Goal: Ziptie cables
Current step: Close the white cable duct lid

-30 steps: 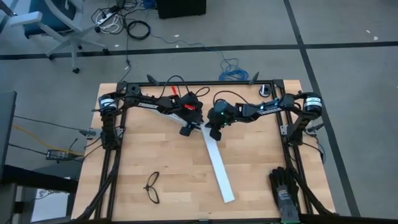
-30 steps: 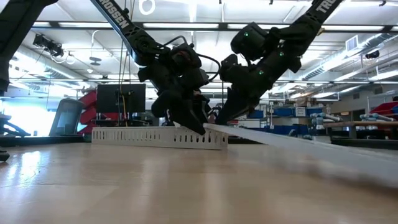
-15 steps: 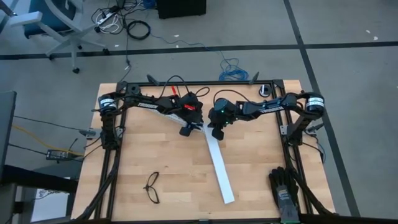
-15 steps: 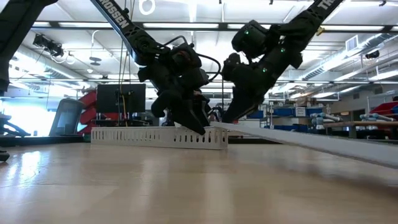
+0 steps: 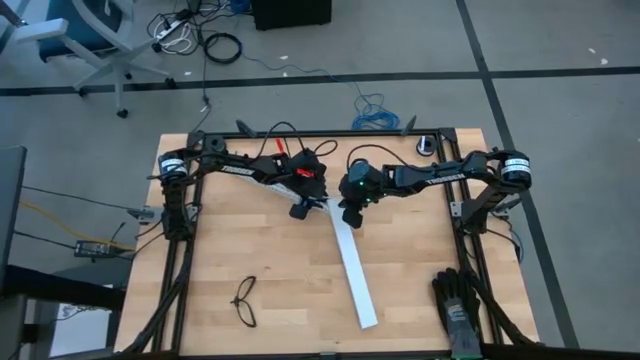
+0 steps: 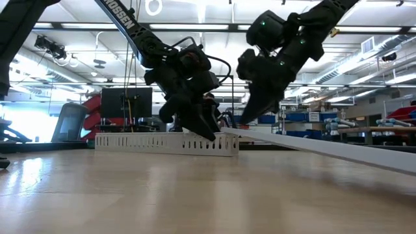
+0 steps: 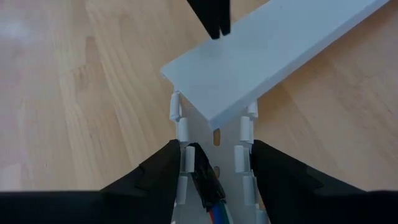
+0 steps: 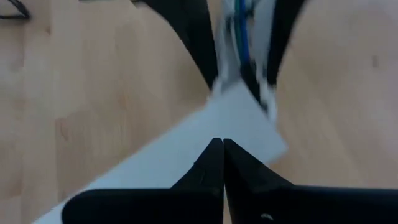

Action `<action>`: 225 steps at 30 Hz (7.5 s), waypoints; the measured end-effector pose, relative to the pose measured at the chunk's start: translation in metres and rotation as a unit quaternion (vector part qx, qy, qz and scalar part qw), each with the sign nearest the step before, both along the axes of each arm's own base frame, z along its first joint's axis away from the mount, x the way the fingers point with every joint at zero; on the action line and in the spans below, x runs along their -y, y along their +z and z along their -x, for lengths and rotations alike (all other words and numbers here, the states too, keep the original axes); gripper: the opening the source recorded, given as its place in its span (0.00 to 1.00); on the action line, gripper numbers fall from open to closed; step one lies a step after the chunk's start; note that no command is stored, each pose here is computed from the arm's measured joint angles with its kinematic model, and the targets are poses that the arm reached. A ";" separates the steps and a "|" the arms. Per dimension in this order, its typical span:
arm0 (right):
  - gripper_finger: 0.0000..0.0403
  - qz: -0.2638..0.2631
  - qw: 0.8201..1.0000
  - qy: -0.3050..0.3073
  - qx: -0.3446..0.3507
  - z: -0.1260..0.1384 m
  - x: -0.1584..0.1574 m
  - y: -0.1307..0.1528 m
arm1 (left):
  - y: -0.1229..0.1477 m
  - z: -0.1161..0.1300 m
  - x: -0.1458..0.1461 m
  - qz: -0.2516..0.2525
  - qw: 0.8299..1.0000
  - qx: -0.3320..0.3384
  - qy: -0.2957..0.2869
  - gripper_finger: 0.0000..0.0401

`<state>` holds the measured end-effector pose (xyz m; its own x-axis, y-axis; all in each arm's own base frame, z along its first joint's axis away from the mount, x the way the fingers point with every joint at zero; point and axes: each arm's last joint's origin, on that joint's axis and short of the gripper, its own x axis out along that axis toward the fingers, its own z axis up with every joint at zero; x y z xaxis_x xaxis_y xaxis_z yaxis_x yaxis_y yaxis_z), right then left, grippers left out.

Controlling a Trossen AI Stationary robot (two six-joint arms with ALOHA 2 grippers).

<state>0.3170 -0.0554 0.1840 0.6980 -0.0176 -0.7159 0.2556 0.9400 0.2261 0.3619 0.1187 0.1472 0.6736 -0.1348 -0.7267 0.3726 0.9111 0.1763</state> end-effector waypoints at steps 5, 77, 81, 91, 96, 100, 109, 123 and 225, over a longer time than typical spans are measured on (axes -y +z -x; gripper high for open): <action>0.06 -0.044 0.996 -0.041 -0.066 0.014 -0.002 -0.003 | 0.000 0.000 -0.001 -0.005 1.000 0.002 0.005 0.49; 0.24 -0.117 0.927 -0.356 0.033 0.068 -0.157 -0.055 | 0.037 -0.017 0.014 0.011 0.996 0.029 0.088 0.79; 0.24 -0.111 0.930 -0.349 0.037 0.069 -0.163 -0.052 | 0.036 -0.021 0.034 0.014 0.998 0.027 0.060 0.79; 0.24 -0.078 0.930 -0.359 0.016 0.079 -0.186 -0.037 | 0.037 -0.028 0.067 0.061 0.996 0.022 0.064 0.78; 0.24 -0.092 0.930 -0.356 0.015 0.087 -0.201 -0.032 | 0.034 -0.023 0.083 0.085 0.992 0.011 0.090 0.78; 0.24 -0.107 0.929 -0.352 0.032 0.094 -0.216 -0.031 | 0.041 -0.011 0.102 0.088 0.989 0.052 0.110 0.78; 0.24 -0.125 0.925 -0.350 0.079 0.092 -0.245 -0.049 | 0.041 0.052 0.140 0.148 0.956 0.221 0.122 0.78; 0.24 -0.030 0.917 -0.392 -0.063 0.030 -0.264 -0.033 | 0.008 0.097 0.146 0.190 0.935 0.281 0.107 0.78; 0.00 0.026 0.962 -0.272 0.030 -0.024 -0.217 0.008 | -0.055 0.036 0.131 0.140 0.940 0.291 0.110 0.57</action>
<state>0.3407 0.1619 0.1925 0.6159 -0.4265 -0.6624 0.6999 0.6822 0.2115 0.3264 -0.0120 0.0925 0.9799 -0.0778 -0.1839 0.0852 0.9958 0.0330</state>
